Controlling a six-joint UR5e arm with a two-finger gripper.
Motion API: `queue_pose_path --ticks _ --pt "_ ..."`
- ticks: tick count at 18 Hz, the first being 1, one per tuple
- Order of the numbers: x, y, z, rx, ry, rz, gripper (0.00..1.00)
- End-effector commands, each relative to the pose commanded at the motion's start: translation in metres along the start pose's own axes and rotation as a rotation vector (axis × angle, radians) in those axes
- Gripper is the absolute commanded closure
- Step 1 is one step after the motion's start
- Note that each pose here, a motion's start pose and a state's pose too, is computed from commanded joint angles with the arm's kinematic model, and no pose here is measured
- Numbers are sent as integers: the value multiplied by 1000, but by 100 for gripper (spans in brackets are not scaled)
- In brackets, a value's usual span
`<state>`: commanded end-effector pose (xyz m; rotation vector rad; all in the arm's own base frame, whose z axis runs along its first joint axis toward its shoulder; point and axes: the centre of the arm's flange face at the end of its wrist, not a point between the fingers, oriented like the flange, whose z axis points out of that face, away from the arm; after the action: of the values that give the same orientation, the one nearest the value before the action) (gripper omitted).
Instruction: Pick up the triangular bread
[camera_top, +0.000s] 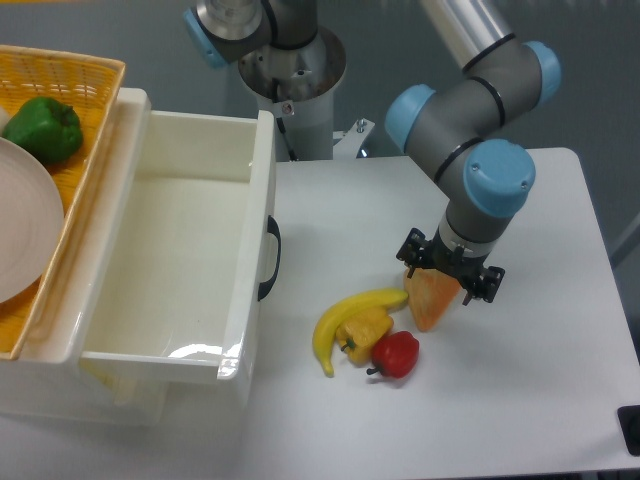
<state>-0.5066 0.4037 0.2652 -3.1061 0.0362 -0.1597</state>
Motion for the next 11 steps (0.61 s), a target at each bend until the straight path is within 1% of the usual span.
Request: queue_pose_path --ticks 6,11 --pt "5 8 31 -24 51 -6 0" --pt "5 7 42 -32 61 -2 0"
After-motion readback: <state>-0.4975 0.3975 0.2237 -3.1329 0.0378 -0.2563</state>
